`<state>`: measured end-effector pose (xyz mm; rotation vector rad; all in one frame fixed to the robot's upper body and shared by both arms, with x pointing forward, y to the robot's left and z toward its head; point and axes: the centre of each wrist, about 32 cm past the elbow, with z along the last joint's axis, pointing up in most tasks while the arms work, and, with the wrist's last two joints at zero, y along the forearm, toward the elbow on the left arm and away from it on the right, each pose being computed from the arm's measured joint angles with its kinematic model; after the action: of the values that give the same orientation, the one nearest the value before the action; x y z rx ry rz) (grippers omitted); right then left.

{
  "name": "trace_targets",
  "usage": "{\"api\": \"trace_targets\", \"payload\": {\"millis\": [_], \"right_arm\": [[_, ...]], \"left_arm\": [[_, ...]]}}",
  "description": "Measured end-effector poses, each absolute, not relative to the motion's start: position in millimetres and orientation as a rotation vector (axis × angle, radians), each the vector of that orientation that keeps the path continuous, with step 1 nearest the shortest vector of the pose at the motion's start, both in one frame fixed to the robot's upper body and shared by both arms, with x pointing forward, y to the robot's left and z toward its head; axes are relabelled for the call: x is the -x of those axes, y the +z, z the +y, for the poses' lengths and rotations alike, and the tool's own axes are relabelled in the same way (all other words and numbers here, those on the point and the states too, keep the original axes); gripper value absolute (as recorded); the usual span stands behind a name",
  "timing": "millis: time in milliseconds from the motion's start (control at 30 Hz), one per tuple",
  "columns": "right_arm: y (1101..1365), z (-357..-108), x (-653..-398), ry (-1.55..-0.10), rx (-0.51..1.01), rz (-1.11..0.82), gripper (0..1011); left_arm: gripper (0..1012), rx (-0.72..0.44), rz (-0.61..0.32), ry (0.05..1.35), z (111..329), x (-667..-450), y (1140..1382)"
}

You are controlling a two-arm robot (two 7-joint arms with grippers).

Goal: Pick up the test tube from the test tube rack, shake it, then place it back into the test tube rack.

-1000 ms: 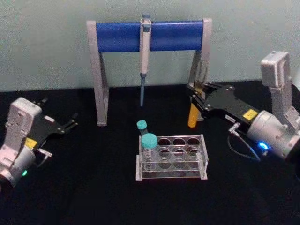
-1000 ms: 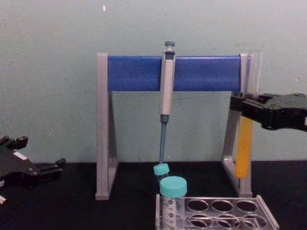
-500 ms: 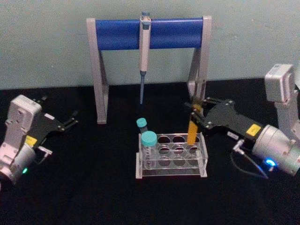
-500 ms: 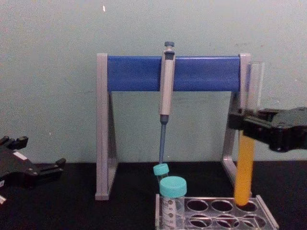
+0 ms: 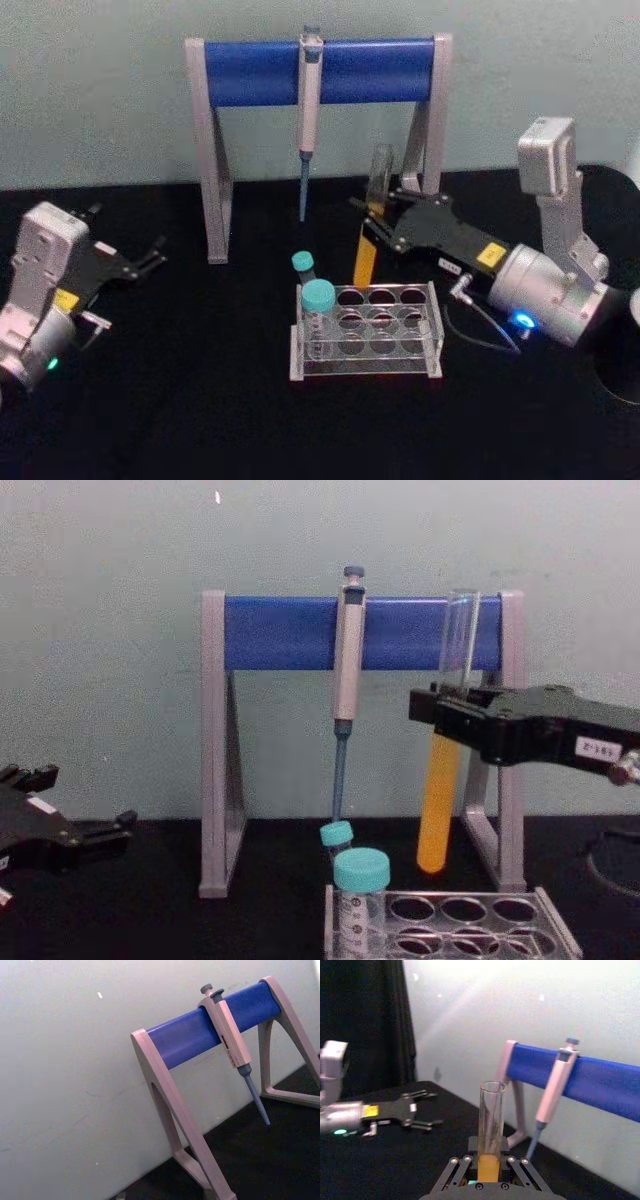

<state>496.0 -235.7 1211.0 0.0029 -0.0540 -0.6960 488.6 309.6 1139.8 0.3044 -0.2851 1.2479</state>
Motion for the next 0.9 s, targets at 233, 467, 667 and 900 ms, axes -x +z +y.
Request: {"api": "trace_targets", "payload": {"millis": [233, 467, 667, 900], "right_arm": [[1210, -241, -509, -0.753, -0.001, -0.062, 232], [1211, -246, -510, -0.777, 0.004, -0.068, 232], [1211, -248, -510, -0.781, 0.005, -0.07, 232], [1211, -249, -509, -0.781, 0.007, -0.073, 232]], "left_arm": [[1001, -0.304, -0.285, 1.248, 310, -489, 1140], [1001, -0.304, -0.285, 1.248, 310, -489, 1140], [1001, -0.304, -0.285, 1.248, 310, -489, 1140], [1001, -0.304, -0.285, 1.248, 310, -489, 1140]]}}
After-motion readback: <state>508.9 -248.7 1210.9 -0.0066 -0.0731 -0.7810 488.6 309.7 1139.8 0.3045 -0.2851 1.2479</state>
